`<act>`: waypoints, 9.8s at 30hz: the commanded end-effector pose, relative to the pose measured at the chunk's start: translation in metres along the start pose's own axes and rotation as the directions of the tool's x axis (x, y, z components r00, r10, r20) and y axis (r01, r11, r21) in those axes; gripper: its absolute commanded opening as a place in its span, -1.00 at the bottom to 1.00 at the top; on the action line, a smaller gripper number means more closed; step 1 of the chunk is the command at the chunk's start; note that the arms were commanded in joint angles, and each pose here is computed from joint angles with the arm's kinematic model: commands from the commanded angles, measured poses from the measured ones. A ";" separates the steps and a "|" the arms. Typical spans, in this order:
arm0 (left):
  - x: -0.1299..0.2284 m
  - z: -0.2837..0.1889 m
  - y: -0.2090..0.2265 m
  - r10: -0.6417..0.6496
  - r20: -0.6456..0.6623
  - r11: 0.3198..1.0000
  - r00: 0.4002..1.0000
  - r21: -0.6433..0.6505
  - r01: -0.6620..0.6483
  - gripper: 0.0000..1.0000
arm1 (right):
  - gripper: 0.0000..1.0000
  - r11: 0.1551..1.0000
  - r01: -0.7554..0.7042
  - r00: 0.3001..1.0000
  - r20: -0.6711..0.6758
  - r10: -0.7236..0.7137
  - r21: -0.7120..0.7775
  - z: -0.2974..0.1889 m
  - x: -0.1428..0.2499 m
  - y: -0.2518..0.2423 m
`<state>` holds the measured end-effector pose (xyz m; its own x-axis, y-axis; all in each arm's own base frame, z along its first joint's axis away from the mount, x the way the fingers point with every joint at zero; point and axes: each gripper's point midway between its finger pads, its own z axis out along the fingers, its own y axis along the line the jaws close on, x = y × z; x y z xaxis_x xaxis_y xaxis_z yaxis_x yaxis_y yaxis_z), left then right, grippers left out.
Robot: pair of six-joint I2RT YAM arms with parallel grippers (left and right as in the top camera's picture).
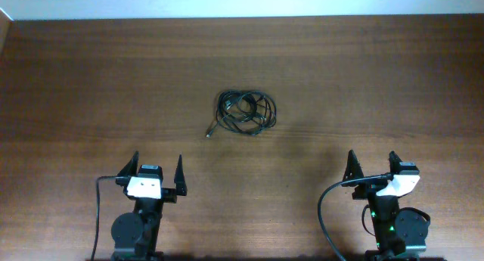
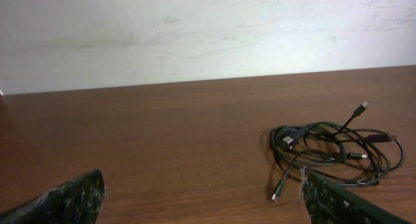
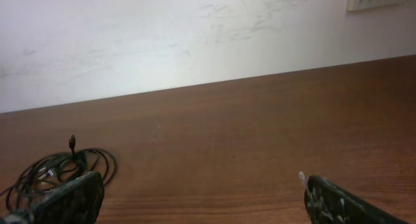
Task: Untangle cables
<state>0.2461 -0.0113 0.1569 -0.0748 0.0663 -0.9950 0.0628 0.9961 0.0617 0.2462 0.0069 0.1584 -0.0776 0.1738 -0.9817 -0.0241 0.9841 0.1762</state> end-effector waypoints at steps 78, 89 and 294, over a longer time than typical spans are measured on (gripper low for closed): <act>-0.012 0.160 -0.128 0.000 -0.927 0.937 0.374 0.130 0.324 -0.52 | 0.97 1.000 0.011 1.000 -0.003 -0.011 -0.006 0.000 0.002 0.001; 0.082 0.187 -0.116 -0.104 -0.968 0.978 0.230 -0.058 0.199 -0.04 | 0.97 1.000 0.011 1.000 -0.003 -0.011 -0.006 0.000 0.002 0.001; -0.049 0.102 -0.181 0.358 -0.836 0.467 0.415 0.546 0.695 -1.00 | 0.09 0.744 -0.629 0.201 -0.971 -0.128 -0.228 0.066 0.044 0.139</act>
<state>0.3431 -0.1858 0.1692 -0.8761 0.4221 -0.2328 0.4632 0.6037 -0.6488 0.3063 0.1471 0.1202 -0.9921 -0.0962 -0.0805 -0.1246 0.6813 0.7214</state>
